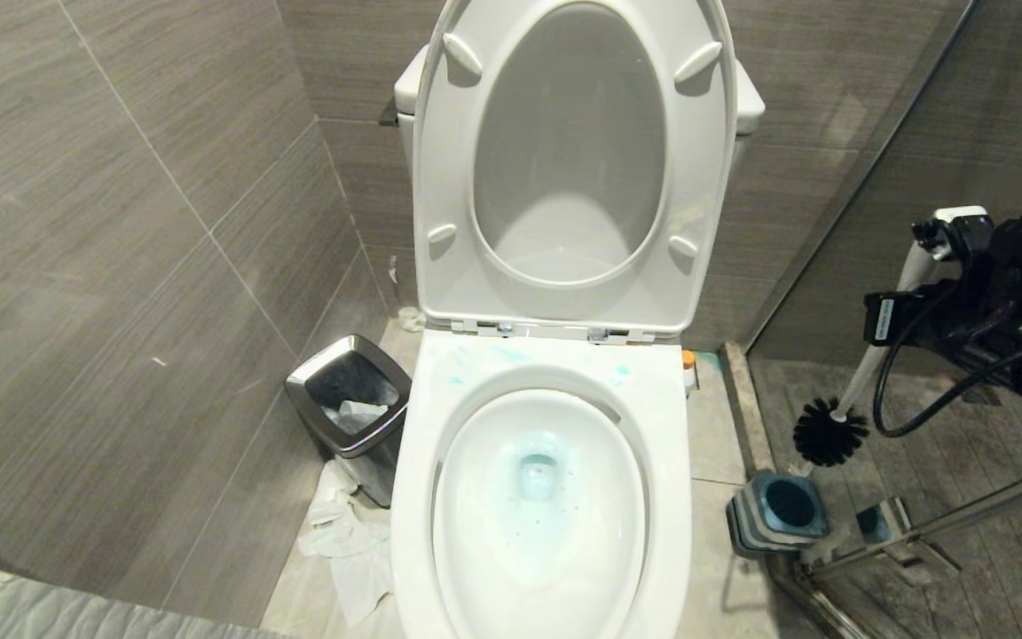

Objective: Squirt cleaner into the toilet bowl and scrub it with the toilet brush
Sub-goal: Put the toilet brush back

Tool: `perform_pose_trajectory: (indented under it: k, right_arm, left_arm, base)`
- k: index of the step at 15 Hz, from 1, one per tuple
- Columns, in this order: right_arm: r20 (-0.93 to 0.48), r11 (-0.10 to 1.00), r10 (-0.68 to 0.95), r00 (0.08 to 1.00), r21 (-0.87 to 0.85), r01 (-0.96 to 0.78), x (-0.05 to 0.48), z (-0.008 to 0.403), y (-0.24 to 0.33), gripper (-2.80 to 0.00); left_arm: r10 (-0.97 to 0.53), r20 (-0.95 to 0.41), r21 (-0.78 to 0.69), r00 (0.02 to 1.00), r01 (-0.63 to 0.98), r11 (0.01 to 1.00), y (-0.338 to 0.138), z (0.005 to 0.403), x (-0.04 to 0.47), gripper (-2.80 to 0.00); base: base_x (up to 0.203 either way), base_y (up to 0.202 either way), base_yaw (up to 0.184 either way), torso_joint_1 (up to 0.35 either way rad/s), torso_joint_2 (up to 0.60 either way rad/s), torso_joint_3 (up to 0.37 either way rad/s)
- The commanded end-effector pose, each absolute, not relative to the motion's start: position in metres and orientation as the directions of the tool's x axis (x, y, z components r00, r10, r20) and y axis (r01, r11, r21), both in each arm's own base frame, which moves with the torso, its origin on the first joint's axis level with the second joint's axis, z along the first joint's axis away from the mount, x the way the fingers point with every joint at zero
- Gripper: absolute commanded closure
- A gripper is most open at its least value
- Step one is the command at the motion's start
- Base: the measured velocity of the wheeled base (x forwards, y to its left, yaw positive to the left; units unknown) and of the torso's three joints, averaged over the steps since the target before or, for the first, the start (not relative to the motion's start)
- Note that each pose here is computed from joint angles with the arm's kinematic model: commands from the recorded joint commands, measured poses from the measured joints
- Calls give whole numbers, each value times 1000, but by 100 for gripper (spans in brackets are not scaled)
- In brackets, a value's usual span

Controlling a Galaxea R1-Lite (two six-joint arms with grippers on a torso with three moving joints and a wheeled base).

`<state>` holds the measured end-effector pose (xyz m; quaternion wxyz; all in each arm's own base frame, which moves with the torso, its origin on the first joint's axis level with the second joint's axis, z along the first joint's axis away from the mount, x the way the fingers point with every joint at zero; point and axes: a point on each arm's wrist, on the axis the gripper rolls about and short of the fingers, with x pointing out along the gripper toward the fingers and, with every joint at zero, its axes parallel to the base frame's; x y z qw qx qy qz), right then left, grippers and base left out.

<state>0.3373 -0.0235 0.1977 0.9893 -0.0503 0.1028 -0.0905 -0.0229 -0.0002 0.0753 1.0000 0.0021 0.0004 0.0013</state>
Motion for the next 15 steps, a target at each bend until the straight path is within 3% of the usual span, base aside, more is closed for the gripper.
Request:
perform_pose_trajectory:
  k: [1, 10, 15]
  right_arm:
    - [-280, 974, -218, 935, -128, 189, 351, 160, -35, 0]
    - [-361, 976, -191, 913, -168, 138, 378, 99, -42, 0]
    - [-300, 982, -131, 945, -173, 81, 396, 72, -45, 0]
  left_arm:
    - [3, -3, 5, 1000, -3, 1000, 0, 75, -23, 0]
    - [3, -3, 5, 1000, -3, 1000, 0, 75, -23, 0]
    - [3, -3, 5, 1000, -3, 1000, 0, 75, -23, 0]
  base:
    - [0, 0, 0, 0, 0, 0]
    - [0, 0, 0, 0, 0, 0]
    - [0, 0, 0, 0, 0, 0]
